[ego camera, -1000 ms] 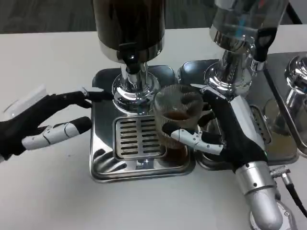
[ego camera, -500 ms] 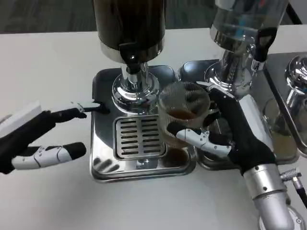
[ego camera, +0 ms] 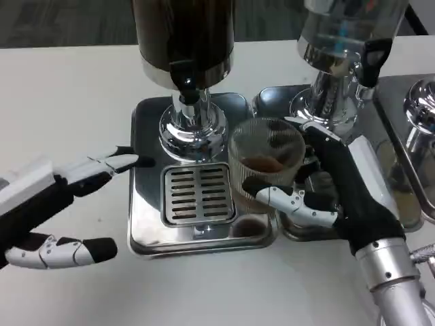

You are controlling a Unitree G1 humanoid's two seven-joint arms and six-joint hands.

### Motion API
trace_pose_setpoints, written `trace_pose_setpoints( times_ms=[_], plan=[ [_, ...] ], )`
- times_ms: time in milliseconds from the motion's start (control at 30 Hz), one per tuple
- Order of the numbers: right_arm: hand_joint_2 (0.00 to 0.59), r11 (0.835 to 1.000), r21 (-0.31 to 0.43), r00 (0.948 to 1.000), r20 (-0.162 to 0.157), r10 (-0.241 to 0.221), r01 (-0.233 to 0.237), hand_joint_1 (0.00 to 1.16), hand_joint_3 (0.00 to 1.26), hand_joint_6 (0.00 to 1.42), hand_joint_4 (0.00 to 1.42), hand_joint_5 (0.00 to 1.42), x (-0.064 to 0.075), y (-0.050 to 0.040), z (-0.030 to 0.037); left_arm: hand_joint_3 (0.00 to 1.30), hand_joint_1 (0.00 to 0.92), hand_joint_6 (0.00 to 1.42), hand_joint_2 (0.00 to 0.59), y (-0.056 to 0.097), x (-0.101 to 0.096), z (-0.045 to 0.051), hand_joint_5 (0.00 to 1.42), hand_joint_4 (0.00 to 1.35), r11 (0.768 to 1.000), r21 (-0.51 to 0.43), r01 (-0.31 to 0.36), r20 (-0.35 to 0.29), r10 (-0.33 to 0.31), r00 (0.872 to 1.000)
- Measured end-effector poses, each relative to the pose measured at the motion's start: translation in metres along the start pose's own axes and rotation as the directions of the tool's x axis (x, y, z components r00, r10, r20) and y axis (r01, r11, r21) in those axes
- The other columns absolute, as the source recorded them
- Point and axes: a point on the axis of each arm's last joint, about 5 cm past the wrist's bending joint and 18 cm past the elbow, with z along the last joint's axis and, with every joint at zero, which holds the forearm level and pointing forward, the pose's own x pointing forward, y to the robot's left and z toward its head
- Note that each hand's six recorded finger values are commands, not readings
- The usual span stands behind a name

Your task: Grasp the cup under the faucet to collect the drink, then remove the cup.

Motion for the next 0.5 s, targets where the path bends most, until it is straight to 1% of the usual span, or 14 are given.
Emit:
trace_pose_setpoints(
  times_ms=[100, 200, 367, 500],
  plan=[
    [0.24, 1.0, 0.001, 1.0, 0.003, 0.003, -0.003, 0.72, 0.52, 0.71, 0.65, 0.72, -0.003, -0.0017, 0.0015, 0.11, 0.0, 0.17, 0.136, -0.002, -0.002, 0.0023, 0.03, 0.0, 1.0, 0.001, 0.006, 0.01, -0.006, 1.0],
    [0.242, 1.0, 0.002, 0.9999, 0.009, 0.011, -0.011, 0.72, 0.52, 0.72, 0.65, 0.72, -0.008, -0.0044, 0.005, 0.11, 0.0, 0.17, 0.136, -0.004, -0.006, 0.005, 0.03, 0.0, 1.0, 0.0, 0.015, 0.016, -0.015, 1.0],
    [0.242, 1.0, 0.0, 0.9997, 0.004, 0.026, -0.026, 0.72, 0.52, 0.73, 0.65, 0.72, -0.017, -0.0077, 0.0081, 0.11, 0.0, 0.17, 0.136, -0.005, -0.009, 0.0086, 0.03, 0.0, 1.0, -0.002, 0.002, 0.034, -0.002, 0.999],
    [0.238, 1.0, -0.002, 0.9997, 0.006, 0.026, -0.026, 0.72, 0.53, 0.73, 0.65, 0.73, -0.022, -0.0102, 0.0105, 0.11, 0.0, 0.17, 0.136, -0.007, -0.01, 0.0106, 0.03, 0.0, 1.0, -0.007, 0.012, 0.043, -0.011, 0.999]
  ],
)
